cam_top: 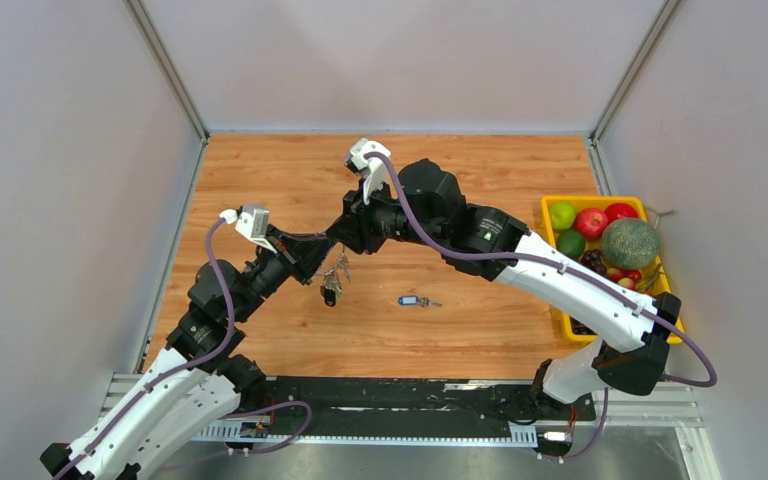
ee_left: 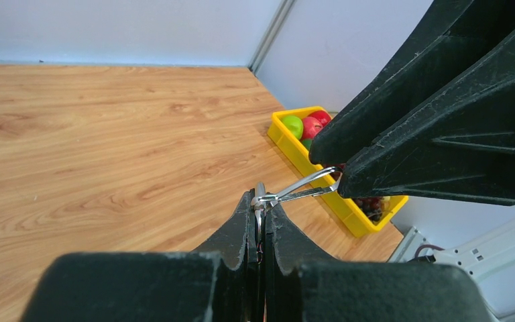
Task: Put the keys on the keyring
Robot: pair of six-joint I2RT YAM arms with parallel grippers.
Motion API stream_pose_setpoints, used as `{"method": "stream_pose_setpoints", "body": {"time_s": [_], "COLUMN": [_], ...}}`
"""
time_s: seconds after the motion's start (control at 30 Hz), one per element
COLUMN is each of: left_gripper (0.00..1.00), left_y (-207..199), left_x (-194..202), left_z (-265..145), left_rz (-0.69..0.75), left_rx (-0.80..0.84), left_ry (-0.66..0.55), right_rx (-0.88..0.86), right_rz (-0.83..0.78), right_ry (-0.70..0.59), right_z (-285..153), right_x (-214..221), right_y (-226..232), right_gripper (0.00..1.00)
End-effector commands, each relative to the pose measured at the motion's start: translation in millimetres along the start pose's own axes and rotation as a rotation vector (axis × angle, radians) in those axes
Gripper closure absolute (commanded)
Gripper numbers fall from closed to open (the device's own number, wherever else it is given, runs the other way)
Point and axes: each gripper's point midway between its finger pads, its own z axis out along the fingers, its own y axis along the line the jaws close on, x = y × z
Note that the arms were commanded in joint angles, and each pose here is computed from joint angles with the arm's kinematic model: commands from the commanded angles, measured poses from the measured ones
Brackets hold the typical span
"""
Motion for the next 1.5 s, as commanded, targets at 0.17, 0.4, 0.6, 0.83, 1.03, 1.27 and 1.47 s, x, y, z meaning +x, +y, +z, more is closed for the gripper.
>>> {"method": "stream_pose_setpoints", "body": {"time_s": [0.17,0.4,0.6,0.83,1.03,1.27,1.47], "left_gripper": [1.00,1.00,1.00,0.93,0.57,0.46,0.45], "left_y": [-19.1,-18.4,-18.1,-21.7,-26.6,-35.6,-28.7], "left_x": [-33.8,-33.0,-33.1,-29.4,-21.8,-15.2,-10.2], "left_z": [-2.0,-1.9,-1.9,-2.6,-16.0,-34.1,-41.9], "left_rz": [-0.007,-0.009,-0.008,0.011,0.104,0.204,0.256], "left_rx": [0.051,0.049,0.047,0.073,0.116,0.175,0.149], "left_ry": [-0.096,-0.094,-0.095,-0.078,-0.038,0.021,0.055], "right_rx": [-0.034,-0.040,-0.042,-0.045,-0.007,0.015,0.025], "right_rz": [0.005,0.002,-0.005,-0.004,0.006,0.017,0.023], "right_ry": [-0.042,-0.039,-0.049,-0.030,0.027,0.100,0.148], "right_z": [-3.1,-0.1,-1.8,-0.7,-0.9,-0.1,-2.1], "right_x": [-18.6,-18.8,-23.1,-20.0,-17.5,-17.9,-15.2], "right_y": [12.1,13.0,14.3,15.7,11.4,10.5,10.8], "right_gripper": [0.76,0.82,1.00,1.00,1.00,1.00,1.00]}}
